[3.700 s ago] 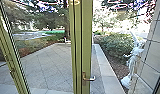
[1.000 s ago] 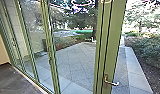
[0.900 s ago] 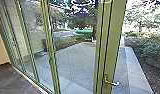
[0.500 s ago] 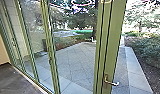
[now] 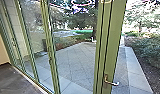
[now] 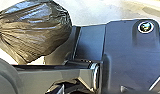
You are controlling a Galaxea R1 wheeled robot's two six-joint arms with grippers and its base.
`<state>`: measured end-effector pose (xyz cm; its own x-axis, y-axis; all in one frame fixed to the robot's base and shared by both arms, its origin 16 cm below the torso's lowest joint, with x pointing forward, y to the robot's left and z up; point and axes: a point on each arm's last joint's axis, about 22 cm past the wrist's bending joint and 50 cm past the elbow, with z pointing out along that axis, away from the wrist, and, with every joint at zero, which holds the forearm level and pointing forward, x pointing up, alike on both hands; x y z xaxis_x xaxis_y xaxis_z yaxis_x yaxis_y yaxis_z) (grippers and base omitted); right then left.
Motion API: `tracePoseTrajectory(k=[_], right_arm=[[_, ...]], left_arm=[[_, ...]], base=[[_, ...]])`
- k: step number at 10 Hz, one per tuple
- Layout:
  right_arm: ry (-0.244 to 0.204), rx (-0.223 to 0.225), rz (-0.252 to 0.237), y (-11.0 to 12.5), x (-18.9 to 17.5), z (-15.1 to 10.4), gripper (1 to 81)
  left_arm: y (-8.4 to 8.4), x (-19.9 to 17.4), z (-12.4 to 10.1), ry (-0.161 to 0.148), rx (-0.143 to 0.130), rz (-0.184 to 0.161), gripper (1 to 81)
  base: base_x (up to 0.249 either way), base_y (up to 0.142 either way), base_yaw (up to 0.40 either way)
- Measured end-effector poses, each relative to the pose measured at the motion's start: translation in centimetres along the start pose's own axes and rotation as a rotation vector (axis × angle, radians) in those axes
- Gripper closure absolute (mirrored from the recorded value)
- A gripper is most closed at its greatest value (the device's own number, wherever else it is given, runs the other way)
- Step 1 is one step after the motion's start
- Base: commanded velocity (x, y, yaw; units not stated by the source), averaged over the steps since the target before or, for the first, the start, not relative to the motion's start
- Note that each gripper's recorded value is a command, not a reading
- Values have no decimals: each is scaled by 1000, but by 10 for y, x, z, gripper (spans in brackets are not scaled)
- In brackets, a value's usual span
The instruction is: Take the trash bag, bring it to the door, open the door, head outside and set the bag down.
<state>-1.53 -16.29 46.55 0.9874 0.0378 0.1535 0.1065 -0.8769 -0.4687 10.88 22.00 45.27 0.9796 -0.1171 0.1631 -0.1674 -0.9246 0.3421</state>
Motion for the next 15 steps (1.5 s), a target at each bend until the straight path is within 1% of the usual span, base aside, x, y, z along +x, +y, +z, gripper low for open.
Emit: tracePoseTrajectory(k=[1, 2, 4, 6, 8, 9, 13, 15], right_arm=[[7, 13, 6, 3, -1, -12, 10], [18, 36, 10, 0, 3, -23, 10], [46, 75, 18, -2, 11, -52, 10], [70, 102, 25, 0, 20, -87, 10], [93, 146, 27, -8, 34, -124, 10], [108, 159, 22, -8, 45, -144, 10], [193, 183, -27, -5, 108, -226, 10], [247, 193, -68, -10, 146, -268, 10]], left_arm=[[1, -5, -3, -5, -14, -2, 811], [2, -12, -7, -10, -24, -6, 811], [-3, -26, -9, -26, -21, -13, 811], [7, -23, -6, -24, -35, -11, 811], [20, -22, -2, -21, -52, -9, 811], [19, -21, -2, -21, -51, -9, 811], [22, -21, -1, -21, -53, -9, 811], [31, -20, 3, -19, -65, -8, 811]], base=[[0, 0, 0], [0, 0, 0], [0, 0, 0], [0, 0, 0], [0, 0, 0], [0, 0, 0], [0, 0, 0], [0, 0, 0]])
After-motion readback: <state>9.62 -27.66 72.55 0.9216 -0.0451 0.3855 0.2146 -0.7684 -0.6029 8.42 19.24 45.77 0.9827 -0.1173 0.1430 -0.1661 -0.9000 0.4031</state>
